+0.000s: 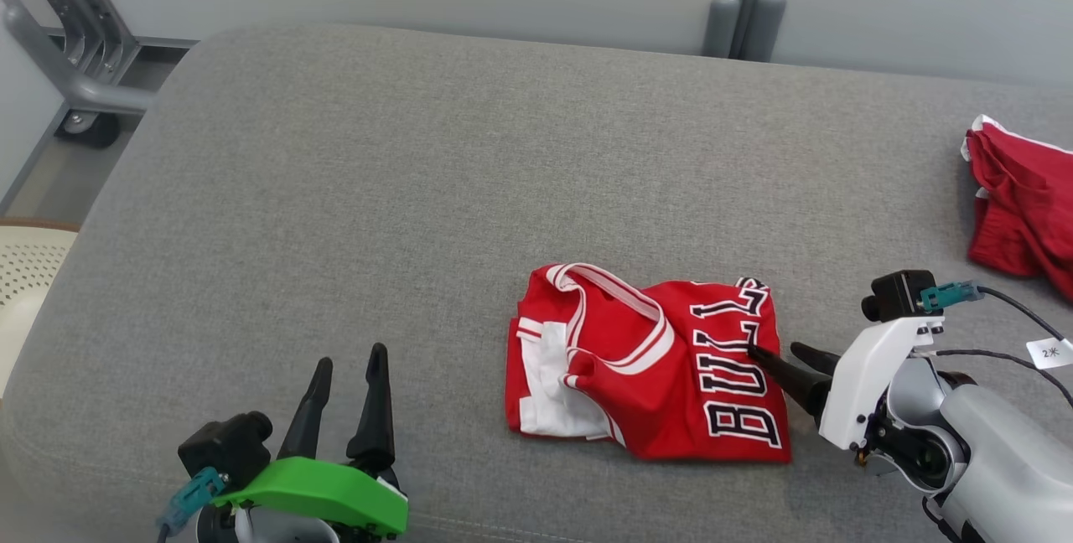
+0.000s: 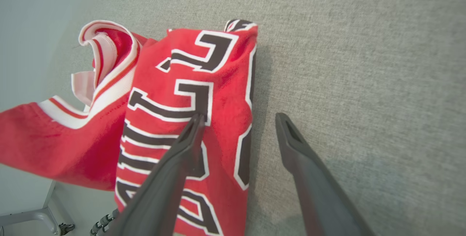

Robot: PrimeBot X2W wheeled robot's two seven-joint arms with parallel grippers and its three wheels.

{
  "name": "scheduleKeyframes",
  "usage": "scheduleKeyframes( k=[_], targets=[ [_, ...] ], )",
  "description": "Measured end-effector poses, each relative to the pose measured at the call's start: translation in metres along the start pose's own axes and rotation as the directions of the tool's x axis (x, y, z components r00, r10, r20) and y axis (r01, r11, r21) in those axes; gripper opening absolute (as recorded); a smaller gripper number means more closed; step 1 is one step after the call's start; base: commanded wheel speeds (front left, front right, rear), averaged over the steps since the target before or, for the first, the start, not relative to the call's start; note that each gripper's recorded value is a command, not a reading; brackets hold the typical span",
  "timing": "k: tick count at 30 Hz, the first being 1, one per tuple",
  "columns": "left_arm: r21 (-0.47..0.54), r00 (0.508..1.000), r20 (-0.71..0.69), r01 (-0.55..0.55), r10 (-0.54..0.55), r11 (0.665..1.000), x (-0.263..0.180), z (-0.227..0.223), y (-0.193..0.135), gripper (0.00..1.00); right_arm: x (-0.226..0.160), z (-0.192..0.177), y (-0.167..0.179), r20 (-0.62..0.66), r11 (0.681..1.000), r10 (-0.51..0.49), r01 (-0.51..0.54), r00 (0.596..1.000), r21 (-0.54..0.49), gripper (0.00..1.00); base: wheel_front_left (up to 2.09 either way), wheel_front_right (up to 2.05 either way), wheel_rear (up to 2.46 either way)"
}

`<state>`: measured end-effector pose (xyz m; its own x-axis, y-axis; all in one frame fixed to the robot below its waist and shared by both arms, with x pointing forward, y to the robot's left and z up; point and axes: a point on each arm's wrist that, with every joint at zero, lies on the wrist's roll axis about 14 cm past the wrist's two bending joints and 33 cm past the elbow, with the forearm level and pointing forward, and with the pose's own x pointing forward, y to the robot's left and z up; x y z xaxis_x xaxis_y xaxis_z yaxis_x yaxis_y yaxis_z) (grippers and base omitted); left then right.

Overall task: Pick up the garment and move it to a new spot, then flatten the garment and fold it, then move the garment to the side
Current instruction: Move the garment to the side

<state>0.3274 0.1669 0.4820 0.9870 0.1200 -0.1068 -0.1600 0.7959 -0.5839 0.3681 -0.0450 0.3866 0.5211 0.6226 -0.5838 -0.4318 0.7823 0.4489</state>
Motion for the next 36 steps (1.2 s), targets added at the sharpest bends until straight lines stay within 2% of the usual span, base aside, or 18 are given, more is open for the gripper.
scheduleKeyframes(
  k=[5, 14, 15, 16, 17, 19, 20, 25, 30, 36],
  targets=[
    [0.009, 1.000, 0.018, -0.023, 0.022, 1.000, -0.001, 0.007, 0.007, 1.00, 0.009, -0.003, 0.004, -0.022, 1.000, 0.015, -0.015, 1.000, -0.001, 1.00, 0.00, 0.00, 0.00],
    [0.020, 0.996, 0.053, -0.072, 0.071, 0.997, -0.008, 0.017, 0.023, 1.00, 0.024, -0.017, 0.028, -0.079, 0.995, 0.080, -0.075, 0.994, 0.059, 1.00, 0.00, 0.00, 0.00],
    [0.019, 0.995, 0.059, -0.077, 0.076, 0.997, -0.008, 0.019, 0.025, 1.00, 0.024, -0.018, 0.030, -0.081, 0.995, 0.083, -0.078, 0.993, 0.066, 0.55, 0.00, 0.00, 0.00],
    [0.019, 0.995, 0.065, -0.081, 0.080, 0.997, -0.009, 0.021, 0.026, 1.00, 0.024, -0.018, 0.031, -0.084, 0.994, 0.086, -0.081, 0.993, 0.069, 0.39, 0.00, 0.00, 0.00],
    [0.018, 0.994, 0.068, -0.084, 0.082, 0.996, -0.009, 0.022, 0.027, 1.00, 0.024, -0.019, 0.032, -0.085, 0.994, 0.089, -0.083, 0.992, 0.072, 0.39, 0.00, 0.00, 0.00],
    [0.018, 0.994, 0.070, -0.085, 0.084, 0.996, -0.009, 0.023, 0.027, 1.00, 0.024, -0.019, 0.034, -0.085, 0.993, 0.094, -0.088, 0.992, 0.073, 0.11, 0.00, 0.00, 0.00],
    [0.017, 0.994, 0.073, -0.088, 0.086, 0.996, -0.009, 0.024, 0.028, 1.00, 0.024, -0.019, 0.035, -0.085, 0.993, 0.097, -0.091, 0.992, 0.070, 0.00, 0.00, 0.00, 0.00],
    [0.015, 0.993, 0.082, -0.089, 0.087, 0.996, -0.008, 0.027, 0.029, 1.00, 0.020, -0.010, 0.041, -0.051, 0.993, 0.113, -0.111, 0.992, 0.047, 0.00, 0.00, 0.00, 0.00],
    [0.016, 0.995, 0.077, -0.068, 0.066, 0.998, -0.005, 0.026, 0.023, 1.00, 0.011, 0.011, 0.041, -0.015, 0.992, 0.115, -0.115, 0.993, -0.046, 0.00, 0.00, 0.00, 0.00],
    [0.016, 0.998, 0.061, -0.034, 0.033, 0.999, -0.001, 0.020, 0.013, 1.00, -0.012, 0.043, 0.006, 0.020, 0.988, 0.023, -0.020, 1.000, -0.155, 0.00, 0.00, 0.00, 0.00]
  ],
)
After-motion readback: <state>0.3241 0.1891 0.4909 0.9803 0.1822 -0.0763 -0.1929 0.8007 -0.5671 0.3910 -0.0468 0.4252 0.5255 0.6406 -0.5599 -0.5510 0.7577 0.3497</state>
